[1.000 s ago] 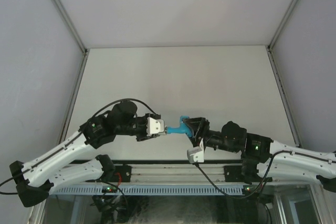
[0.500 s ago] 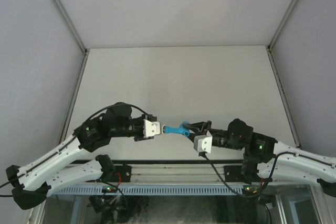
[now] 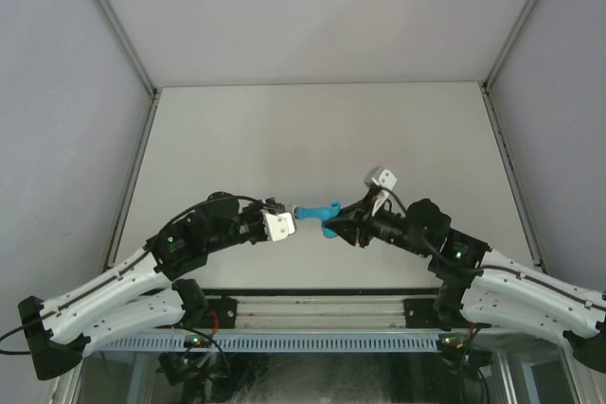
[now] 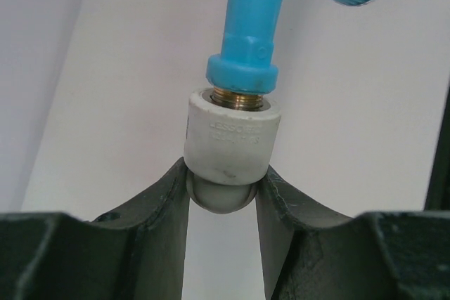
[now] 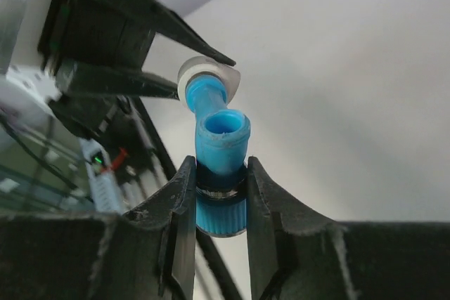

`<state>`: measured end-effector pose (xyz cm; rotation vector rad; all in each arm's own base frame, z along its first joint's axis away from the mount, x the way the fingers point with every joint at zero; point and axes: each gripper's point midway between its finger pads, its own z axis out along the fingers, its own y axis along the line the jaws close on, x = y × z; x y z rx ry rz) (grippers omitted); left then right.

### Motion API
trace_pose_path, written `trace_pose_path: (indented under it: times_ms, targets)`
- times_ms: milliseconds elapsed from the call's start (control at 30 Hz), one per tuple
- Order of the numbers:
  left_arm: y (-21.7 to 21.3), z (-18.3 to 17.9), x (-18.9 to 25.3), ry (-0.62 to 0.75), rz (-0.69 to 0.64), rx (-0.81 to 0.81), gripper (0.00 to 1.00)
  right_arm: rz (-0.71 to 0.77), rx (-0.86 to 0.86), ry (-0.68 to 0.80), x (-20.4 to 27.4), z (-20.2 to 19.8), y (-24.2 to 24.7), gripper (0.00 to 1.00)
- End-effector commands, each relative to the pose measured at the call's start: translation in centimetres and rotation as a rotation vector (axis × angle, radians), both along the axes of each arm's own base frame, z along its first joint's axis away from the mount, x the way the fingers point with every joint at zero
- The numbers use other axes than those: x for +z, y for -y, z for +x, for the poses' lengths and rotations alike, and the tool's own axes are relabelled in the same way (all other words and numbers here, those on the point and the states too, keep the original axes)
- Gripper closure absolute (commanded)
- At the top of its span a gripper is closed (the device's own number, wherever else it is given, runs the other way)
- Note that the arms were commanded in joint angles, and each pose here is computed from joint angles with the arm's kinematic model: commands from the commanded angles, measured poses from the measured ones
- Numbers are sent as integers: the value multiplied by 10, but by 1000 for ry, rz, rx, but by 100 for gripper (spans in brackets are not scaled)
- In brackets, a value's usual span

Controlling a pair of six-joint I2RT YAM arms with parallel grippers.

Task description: Install the water faucets

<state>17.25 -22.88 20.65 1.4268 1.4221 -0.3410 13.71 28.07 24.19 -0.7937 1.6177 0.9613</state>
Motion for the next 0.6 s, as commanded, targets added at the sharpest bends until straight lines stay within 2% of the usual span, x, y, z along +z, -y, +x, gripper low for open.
trace_pose_path:
  times_ms: [0,133,167,233,300,400,500,567]
  targets:
    - [-1,30,49,166,-145,123,100,328,-108,-433,40,7,-5,100]
    - [-3,32,48,176,-136,141,100,389,-242,-689,23,18,3,100]
    - [-3,32,49,174,-137,138,100,397,-238,-727,23,16,2,95]
    - [0,28,49,159,-139,117,100,402,-167,-713,32,8,-1,69]
    - [0,24,50,128,-139,108,100,391,-118,-614,42,5,2,47]
    - [0,17,46,80,-109,84,100,336,-116,-380,50,10,17,22]
    - [0,12,41,41,-80,72,100,243,-144,-91,54,20,38,15]
    - [0,8,39,26,-76,58,100,195,-145,79,58,24,46,15]
